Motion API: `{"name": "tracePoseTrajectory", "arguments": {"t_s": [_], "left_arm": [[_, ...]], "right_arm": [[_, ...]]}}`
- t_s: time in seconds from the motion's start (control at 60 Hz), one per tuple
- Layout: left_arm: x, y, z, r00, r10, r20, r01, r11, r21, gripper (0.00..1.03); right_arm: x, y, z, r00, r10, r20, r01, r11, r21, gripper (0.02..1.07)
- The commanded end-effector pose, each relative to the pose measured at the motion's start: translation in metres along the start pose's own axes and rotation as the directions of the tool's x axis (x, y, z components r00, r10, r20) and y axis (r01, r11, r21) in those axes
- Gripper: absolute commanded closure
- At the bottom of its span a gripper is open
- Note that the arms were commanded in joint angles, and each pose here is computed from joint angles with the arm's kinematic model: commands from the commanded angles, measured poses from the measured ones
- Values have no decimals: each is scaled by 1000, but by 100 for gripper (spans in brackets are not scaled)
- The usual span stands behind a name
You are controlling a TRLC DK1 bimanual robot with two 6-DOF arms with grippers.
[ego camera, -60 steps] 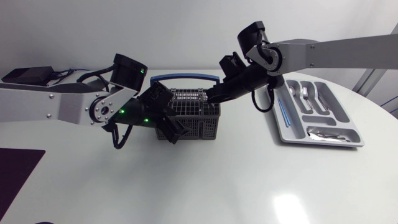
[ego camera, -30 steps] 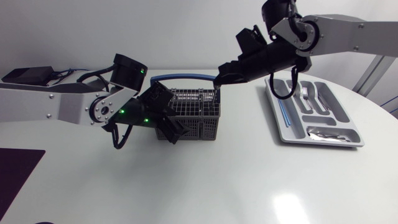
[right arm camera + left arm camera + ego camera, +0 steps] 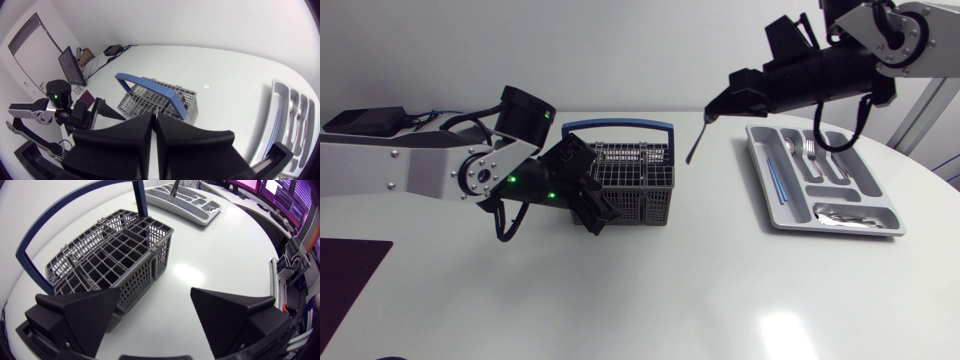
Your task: Unload the cutlery basket into the drawer organizer.
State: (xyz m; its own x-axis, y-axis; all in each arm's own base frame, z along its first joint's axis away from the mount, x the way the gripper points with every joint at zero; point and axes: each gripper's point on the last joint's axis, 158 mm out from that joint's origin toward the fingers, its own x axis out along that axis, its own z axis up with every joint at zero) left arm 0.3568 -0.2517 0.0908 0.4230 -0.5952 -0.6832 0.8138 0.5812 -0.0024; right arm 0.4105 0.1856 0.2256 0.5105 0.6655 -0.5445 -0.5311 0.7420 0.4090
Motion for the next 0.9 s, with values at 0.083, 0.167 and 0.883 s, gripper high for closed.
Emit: {"name": "tracePoseTrajectory", "arguments": {"t_s": [0.083,0.167,0.883], "left_arm": [[-23,4,13,999,20,27,-20,1000,9,5],[-28,5,13,999,23,23,-23,1000,4,5],[-52,11,-8,997,66,-43,-67,998,-22,4]], "right_arm": [[-19,-45,-29,991,-126,-46,128,990,52,101],[-29,-69,-41,976,-205,-77,210,976,51,101],[-123,-278,-148,556,-791,-255,790,598,-134,101]]}}
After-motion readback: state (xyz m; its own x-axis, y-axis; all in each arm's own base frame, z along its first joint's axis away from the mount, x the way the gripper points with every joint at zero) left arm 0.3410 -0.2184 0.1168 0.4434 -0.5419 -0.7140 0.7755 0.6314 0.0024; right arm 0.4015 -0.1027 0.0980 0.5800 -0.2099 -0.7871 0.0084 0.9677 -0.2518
